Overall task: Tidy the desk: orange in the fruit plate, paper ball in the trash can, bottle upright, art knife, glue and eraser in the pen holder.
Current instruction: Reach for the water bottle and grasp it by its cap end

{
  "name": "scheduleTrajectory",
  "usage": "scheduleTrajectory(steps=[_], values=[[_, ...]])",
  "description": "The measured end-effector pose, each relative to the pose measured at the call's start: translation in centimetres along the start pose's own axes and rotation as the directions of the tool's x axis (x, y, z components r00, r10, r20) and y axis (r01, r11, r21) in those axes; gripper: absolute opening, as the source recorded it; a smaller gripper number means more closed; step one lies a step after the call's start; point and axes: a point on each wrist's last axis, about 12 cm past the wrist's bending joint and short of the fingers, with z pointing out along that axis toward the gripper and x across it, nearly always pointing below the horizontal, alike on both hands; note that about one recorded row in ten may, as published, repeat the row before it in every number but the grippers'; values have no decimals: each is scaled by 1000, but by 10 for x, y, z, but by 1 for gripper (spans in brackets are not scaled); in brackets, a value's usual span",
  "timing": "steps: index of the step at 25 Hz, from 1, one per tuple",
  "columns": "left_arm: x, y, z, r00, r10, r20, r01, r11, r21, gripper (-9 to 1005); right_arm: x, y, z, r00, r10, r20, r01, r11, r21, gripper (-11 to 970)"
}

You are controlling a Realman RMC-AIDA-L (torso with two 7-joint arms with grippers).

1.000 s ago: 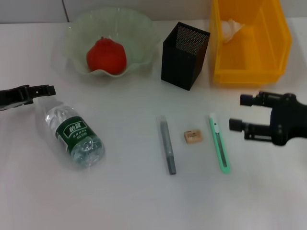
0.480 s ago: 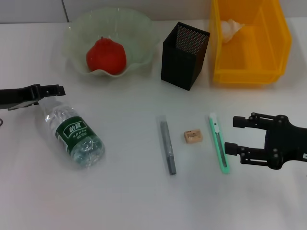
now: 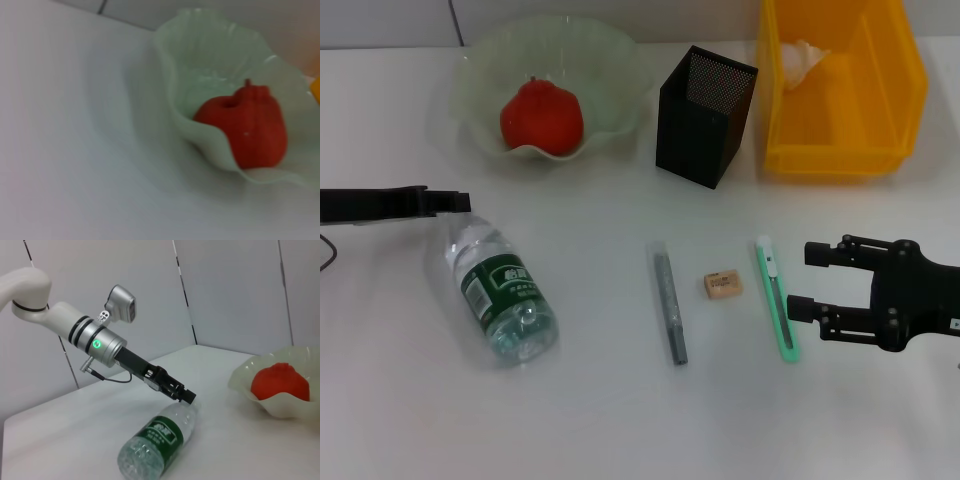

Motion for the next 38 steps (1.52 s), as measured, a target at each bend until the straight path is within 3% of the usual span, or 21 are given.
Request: scheduleTrajectory(steps=[4,6,8,14,18,21,29,34,38], values=[[-5,-11,-1,993,119,0,-119,992,35,626,0,0,0,1000,2,0,-2,1000,-1,738],[-9,-19,-4,980,197,13,-197,978,70,522,-1,-1,0,1000,6,1,-6,1000,1,738],[-10,-20,-5,978,208,16,-208,975,79,417,-2,-1,-1,1000,10,6,-10,1000,5,738],[-17,-20,-14,977,201,67,-205,976,73,130,-3,-3,-6,1000,22,20,-22,1000,14,738],[-20,-21,-17,980,175,90,-182,980,81,55,-3,-3,-6,999,30,18,-30,999,14,738],[-23,-23,-10,993,89,79,-93,994,49,-2,-3,-3,-5,999,42,14,-43,999,16,738],[-27,-30,9,999,46,-9,-45,999,6,183,-2,-4,-5,998,54,13,-54,998,16,737],[-28,-44,23,997,69,-41,-69,998,2,309,-2,-4,-5,998,61,12,-62,998,15,737],[-29,-50,30,997,61,-53,-62,998,-12,469,-3,-4,-5,998,65,11,-65,998,11,737]])
